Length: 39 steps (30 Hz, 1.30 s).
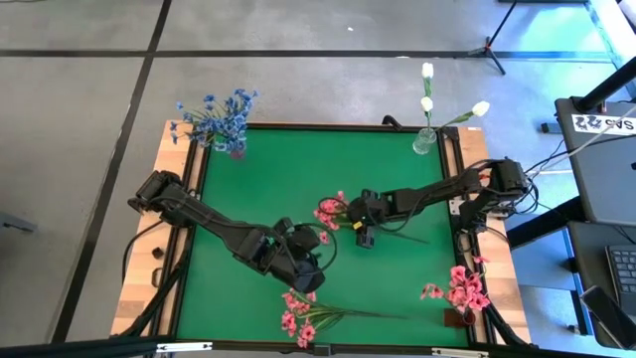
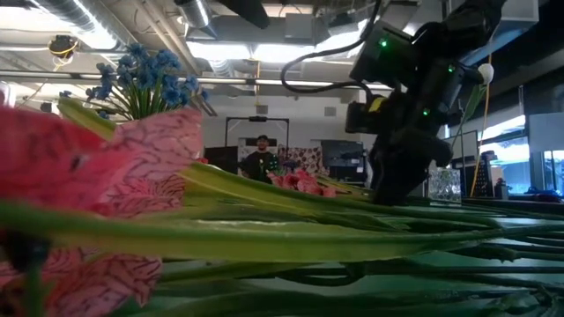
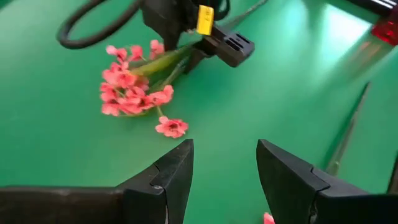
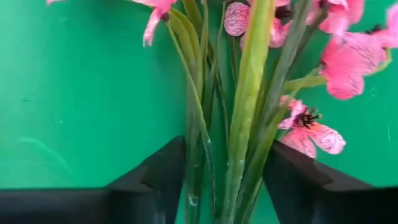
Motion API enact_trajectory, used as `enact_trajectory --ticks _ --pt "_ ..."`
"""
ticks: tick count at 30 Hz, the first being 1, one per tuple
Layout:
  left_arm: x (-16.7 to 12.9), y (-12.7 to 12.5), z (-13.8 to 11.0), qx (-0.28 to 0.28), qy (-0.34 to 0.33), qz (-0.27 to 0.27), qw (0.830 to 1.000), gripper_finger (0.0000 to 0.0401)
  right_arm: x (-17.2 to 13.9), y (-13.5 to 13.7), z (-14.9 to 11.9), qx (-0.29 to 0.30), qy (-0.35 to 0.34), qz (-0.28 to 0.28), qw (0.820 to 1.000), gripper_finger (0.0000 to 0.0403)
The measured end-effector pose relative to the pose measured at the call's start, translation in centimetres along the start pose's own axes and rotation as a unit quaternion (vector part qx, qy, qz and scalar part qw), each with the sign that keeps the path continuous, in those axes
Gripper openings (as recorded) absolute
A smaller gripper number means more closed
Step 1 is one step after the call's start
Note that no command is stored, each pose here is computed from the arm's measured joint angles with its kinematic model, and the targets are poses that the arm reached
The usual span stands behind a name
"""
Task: Sort flowers into vase by color
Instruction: Put the top pink flowers into the red vase
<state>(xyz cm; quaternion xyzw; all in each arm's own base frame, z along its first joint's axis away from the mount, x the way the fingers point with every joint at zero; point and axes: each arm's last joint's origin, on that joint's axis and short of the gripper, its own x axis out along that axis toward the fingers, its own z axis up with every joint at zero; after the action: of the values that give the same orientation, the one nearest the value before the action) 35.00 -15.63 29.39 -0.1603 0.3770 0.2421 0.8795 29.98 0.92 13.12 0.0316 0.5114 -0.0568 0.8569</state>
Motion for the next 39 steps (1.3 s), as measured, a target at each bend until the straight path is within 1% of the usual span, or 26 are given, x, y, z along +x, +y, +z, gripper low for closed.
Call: enact_trajectory --ticks 4,11,13,16,18,21,24,27,29,31,34,36,39 --pt "-0.1 0.2 0.0 0.004 -0.005 0.012 1.0 0.0169 0.0 0.0 0.0 -0.013 0.001 0.002 1.0 0.0133" --pt "-0.1 0.3 -0.1 0.009 -0.002 0.017 1.0 0.0169 -0.3 0.0 0.4 -0.014 0.008 -0.002 1.0 0.002" --pt "-0.1 0.3 -0.1 0.009 -0.002 0.017 1.0 0.0169 -0.7 0.0 0.7 -0.015 0.016 0.002 1.0 0.0012" --pt "-0.1 0.2 -0.3 0.011 -0.002 0.016 1.0 0.0169 -2.3 0.1 2.1 -0.013 -0.004 0.006 1.0 0.0027" --pt "-0.2 0.1 -0.5 0.011 -0.001 0.015 1.0 0.0169 -4.1 0.1 2.9 -0.012 -0.023 0.01 1.0 0.0031" --pt "-0.5 -0.2 -0.9 0.007 0.0 0.01 1.0 0.0169 -7.0 -0.1 3.8 -0.008 -0.057 0.014 0.998 0.0019" --pt "-0.8 -0.5 -1.3 0.006 0.001 0.006 1.0 0.0169 -11.0 -1.0 4.4 0.007 -0.123 0.021 0.992 0.0009" --pt "-0.7 -0.6 -1.7 0.004 0.001 0.002 1.0 0.0169 -15.2 -2.2 4.3 0.024 -0.195 0.027 0.98 0.0017" --pt "-0.3 -0.8 -2.0 -0.002 -0.003 -0.005 1.0 0.0169 -18.1 -2.8 3.8 0.032 -0.242 0.035 0.969 0.0019" --pt "0.5 -0.9 -2.5 -0.01 -0.012 -0.018 1.0 0.0169 -20.8 -3.2 3.2 0.032 -0.292 0.054 0.954 0.0013" --pt "1.9 -1.2 -3.0 -0.026 -0.026 -0.053 0.998 0.0169 -24.0 -3.1 1.9 0.018 -0.345 0.099 0.933 0.0008" --pt "2.6 -1.5 -3.0 -0.041 -0.04 -0.08 0.995 0.0169 -25.9 -3.0 0.9 0.014 -0.371 0.143 0.918 0.0012" --pt "2.8 -2.0 -2.8 -0.067 -0.069 -0.112 0.989 0.0169 -28.4 -2.8 -0.3 -0.002 -0.414 0.206 0.887 0.0014"
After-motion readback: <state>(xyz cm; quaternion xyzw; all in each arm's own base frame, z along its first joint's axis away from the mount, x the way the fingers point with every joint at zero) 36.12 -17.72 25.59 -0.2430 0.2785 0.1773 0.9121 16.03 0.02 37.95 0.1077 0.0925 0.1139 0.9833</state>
